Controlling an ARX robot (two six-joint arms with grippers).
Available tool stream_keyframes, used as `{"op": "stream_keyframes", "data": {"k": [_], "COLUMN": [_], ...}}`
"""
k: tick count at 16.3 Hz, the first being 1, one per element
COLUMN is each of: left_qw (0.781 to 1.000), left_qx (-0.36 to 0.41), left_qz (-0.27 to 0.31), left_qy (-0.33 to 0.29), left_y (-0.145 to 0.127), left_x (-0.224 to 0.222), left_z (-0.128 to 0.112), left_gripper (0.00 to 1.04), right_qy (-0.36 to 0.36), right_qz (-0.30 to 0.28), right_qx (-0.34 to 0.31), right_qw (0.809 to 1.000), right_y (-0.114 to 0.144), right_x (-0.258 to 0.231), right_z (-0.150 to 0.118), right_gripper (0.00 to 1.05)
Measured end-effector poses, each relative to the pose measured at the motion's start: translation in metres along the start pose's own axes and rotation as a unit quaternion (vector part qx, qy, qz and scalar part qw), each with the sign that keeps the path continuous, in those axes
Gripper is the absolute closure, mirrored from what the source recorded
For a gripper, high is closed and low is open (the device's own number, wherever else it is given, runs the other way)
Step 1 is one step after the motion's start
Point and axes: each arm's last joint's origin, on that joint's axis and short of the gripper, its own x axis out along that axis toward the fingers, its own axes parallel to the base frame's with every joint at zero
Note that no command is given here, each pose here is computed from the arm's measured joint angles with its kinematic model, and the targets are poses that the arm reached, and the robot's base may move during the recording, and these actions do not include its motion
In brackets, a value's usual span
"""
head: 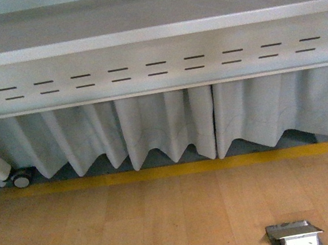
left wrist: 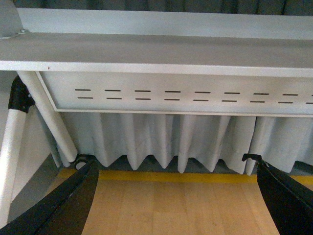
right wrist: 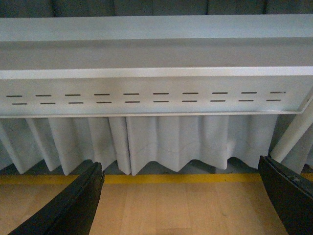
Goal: Open oven
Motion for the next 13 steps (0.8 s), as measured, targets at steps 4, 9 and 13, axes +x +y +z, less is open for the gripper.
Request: {"op": "stream_keyframes", "data": {"k": [4,9,13], "left_qw": [1.0,1.0,1.0], "left_qx": [0.0,0.0,0.0], "left_qz": [0.0,0.0,0.0], "left_qy": [0.0,0.0,0.0], "left_y": [0.0,0.0,0.0], "left_x": [0.0,0.0,0.0], "left_z": [0.0,0.0,0.0], "left_gripper": [0.07,0.07,0.07], "right_qy": [0.0,0.0,0.0], "right_qz": [0.0,0.0,0.0], "right_qx": [0.0,0.0,0.0], "right_qw": [1.0,1.0,1.0], "right_y": [0.0,0.0,0.0], "right_x": [0.0,0.0,0.0], "right_z": [0.0,0.0,-0.0001], "right_gripper": [0.07,0.07,0.07]}}
